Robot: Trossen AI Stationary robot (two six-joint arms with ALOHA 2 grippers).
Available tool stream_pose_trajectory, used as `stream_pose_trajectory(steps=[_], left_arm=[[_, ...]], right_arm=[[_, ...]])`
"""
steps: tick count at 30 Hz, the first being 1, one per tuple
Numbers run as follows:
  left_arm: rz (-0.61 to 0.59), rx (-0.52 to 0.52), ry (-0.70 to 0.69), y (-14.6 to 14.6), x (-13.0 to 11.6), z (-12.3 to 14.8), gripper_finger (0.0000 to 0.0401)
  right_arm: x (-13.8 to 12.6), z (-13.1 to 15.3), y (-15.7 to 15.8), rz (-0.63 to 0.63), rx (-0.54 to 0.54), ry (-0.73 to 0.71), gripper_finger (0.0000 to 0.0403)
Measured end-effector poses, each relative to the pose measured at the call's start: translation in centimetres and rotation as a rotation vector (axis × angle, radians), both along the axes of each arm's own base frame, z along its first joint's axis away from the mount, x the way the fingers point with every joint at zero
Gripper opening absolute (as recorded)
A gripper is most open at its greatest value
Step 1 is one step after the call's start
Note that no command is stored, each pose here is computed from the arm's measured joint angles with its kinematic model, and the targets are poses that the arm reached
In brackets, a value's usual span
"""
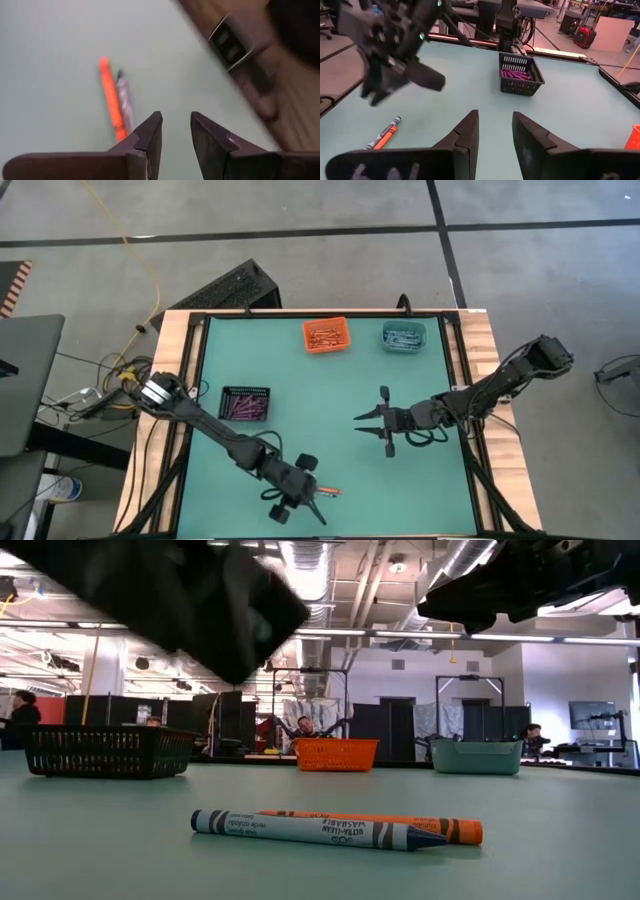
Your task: Sort crayons
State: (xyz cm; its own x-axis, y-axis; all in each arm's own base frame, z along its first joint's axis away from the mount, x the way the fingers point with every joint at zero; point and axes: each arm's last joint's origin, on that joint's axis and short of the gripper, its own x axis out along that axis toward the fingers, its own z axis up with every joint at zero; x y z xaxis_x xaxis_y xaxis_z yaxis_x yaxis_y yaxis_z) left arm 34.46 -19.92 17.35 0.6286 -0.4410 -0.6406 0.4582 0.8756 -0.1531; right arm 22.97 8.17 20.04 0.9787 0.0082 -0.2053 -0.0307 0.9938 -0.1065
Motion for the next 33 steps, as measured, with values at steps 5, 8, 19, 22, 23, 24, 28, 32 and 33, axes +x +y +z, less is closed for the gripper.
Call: stream_pose_trajectory(steps=[5, 8, 19, 22, 23, 24, 28, 32, 33], left_arm=[[0.028, 0.038, 0.021, 0.4, 0.2, -0.5, 0.0091], [0.046, 0.075, 0.060, 0.7, 0.0, -0.9, 0.0091], [0.094, 0.120, 0.081, 1.0, -0.2, -1.3, 0.0091], [0.095, 0.125, 0.087, 1.0, -0.2, -1.3, 0.0091], [0.095, 0.126, 0.089, 1.0, -0.2, -1.4, 0.0091], [0.095, 0.126, 0.090, 1.0, -0.2, -1.4, 0.0091], [0.108, 0.116, 0.099, 1.2, -0.6, -2.0, 0.0091], [0.125, 0.106, 0.117, 1.5, -1.1, -3.1, 0.0091], [0.126, 0.100, 0.110, 1.6, -1.2, -3.3, 0.0091]], right_arm=[[0.0, 0.0, 0.0, 0.000, 0.002, 0.000, 0.0118], [0.0, 0.0, 0.0, -0.001, 0.001, 0.001, 0.0118], [0.0, -0.1, 0.0, 0.000, -0.006, 0.005, 0.0118], [0.0, -0.1, 0.0, 0.000, -0.008, 0.005, 0.0118], [0.0, -0.1, 0.0, 0.000, -0.008, 0.005, 0.0118], [0.0, -0.1, 0.0, 0.000, -0.008, 0.005, 0.0118], [0.0, -0.1, 0.0, 0.001, -0.008, 0.005, 0.0118], [0.0, -0.1, 0.0, 0.001, -0.008, 0.005, 0.0118], [0.0, -0.1, 0.0, 0.001, -0.008, 0.005, 0.0118]])
